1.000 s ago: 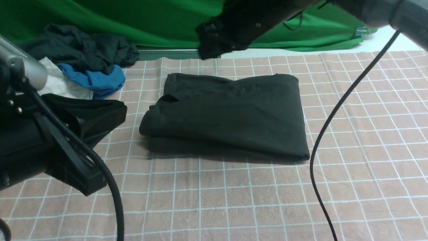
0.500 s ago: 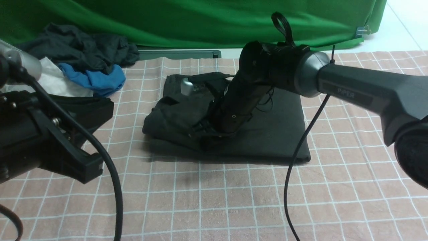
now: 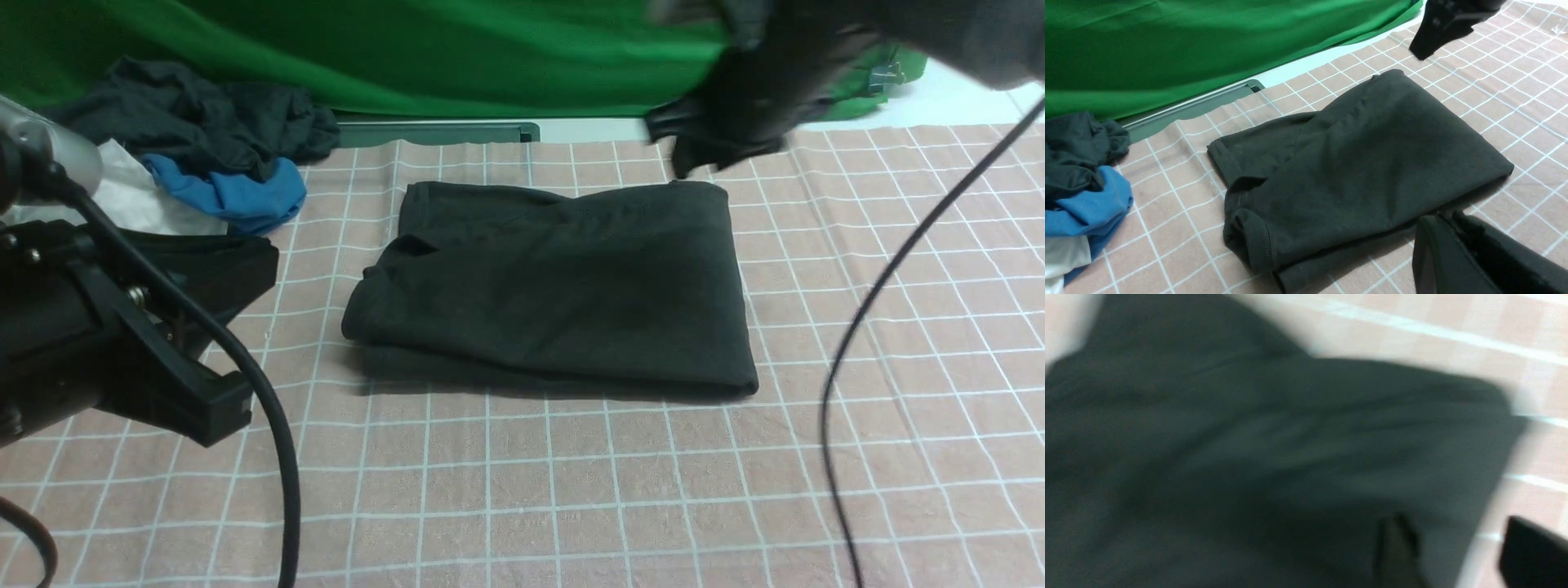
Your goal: Fold a long-sleeved shirt over a pink coffee tablecloth.
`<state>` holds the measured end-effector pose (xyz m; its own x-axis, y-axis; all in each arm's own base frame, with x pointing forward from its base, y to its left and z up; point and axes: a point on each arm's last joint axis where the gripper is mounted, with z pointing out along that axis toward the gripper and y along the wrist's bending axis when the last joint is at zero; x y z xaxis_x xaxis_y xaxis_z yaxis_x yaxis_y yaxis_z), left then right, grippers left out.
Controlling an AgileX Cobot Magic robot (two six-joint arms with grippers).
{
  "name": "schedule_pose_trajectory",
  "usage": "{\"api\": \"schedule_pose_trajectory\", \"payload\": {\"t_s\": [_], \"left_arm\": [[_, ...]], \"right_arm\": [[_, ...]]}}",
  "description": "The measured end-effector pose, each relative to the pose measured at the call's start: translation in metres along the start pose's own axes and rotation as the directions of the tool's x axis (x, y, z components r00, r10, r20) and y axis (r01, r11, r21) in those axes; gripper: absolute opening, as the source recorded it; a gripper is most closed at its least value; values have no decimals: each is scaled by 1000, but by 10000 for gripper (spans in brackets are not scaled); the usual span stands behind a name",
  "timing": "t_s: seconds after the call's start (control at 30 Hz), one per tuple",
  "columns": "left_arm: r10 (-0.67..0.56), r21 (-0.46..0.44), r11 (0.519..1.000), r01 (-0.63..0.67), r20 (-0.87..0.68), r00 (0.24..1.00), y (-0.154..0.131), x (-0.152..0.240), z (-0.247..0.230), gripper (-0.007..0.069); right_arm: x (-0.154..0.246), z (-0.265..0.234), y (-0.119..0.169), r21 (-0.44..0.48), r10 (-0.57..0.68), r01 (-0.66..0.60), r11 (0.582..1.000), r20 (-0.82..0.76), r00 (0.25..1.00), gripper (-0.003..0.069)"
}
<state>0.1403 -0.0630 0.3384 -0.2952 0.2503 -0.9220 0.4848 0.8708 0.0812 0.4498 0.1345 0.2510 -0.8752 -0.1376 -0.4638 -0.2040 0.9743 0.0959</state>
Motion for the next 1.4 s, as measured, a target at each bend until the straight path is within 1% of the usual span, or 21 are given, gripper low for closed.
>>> {"api": "schedule_pose_trajectory", "payload": {"t_s": [0.07,0.13,0.37,0.5,0.53,0.57,0.6,0.63,0.67,0.73,0.87,0.93,0.97,1.03,1.07,1.13,1.2,1.23,1.3,1.33,1.4], "left_arm": [[0,-2,1000,0,5,1000,0,0,0,17],[9,-7,1000,-9,19,1000,1,-2,0,17],[38,-12,999,-38,28,999,1,-3,0,17],[40,-11,999,-39,29,999,1,-3,0,17],[40,-11,999,-39,29,999,1,-3,0,17],[41,-11,999,-40,29,999,1,-3,0,17],[41,-11,999,-40,29,999,1,-3,0,17],[42,-11,999,-41,29,999,1,-3,0,17],[43,-12,999,-43,35,998,1,-3,-2,17],[44,-7,999,-44,43,998,-1,-3,-9,17],[45,-4,999,-45,85,995,-4,-1,-28,17],[56,-13,998,-55,134,989,-6,6,-43,17],[58,-19,998,-56,165,985,-8,9,-50,17],[65,-37,998,-58,229,971,-10,18,-64,17],[66,-38,998,-59,232,971,-10,19,-65,17],[69,-55,997,-56,286,956,-12,32,-73,17],[72,-64,996,-55,307,949,-13,44,-76,17],[73,-66,996,-55,306,949,-14,50,-75,17],[86,-74,995,-67,295,952,-15,64,-72,17],[88,-76,995,-68,290,953,-15,69,-71,17],[91,-74,994,-74,265,960,-16,81,-65,17]], "right_arm": [[1,17,-16,6,47,-47,999,-11,999,463],[3,41,-28,-4,92,-92,996,-27,995,488],[14,92,-31,-61,157,-161,985,-52,986,484],[15,101,-29,-97,160,-164,982,-48,986,413],[15,104,-28,-109,154,-157,982,-37,987,355],[14,104,-28,-111,150,-152,982,-30,988,326],[13,104,-28,-114,148,-149,982,-18,989,255],[13,104,-28,-115,146,-147,982,-15,989,244],[11,104,-28,-118,143,-142,983,3,990,177],[9,105,-29,-119,127,-122,985,39,991,111],[5,107,-29,-112,84,-74,991,87,993,110],[3,108,-30,-107,63,-51,993,113,992,130],[3,107,-30,-106,62,-49,993,116,991,158],[3,107,-30,-104,53,-41,994,112,992,258],[4,107,-30,-103,52,-40,994,110,993,283],[4,99,-29,-105,33,-24,994,85,996,428],[3,84,-27,-105,5,1,995,58,998,504],[2,75,-26,-102,-8,13,995,52,999,518],[-2,48,-25,-87,-47,51,995,46,998,517],[-4,32,-24,-79,-63,67,995,53,997,503],[-5,1,-23,-67,-91,95,993,48,995,448]]}}
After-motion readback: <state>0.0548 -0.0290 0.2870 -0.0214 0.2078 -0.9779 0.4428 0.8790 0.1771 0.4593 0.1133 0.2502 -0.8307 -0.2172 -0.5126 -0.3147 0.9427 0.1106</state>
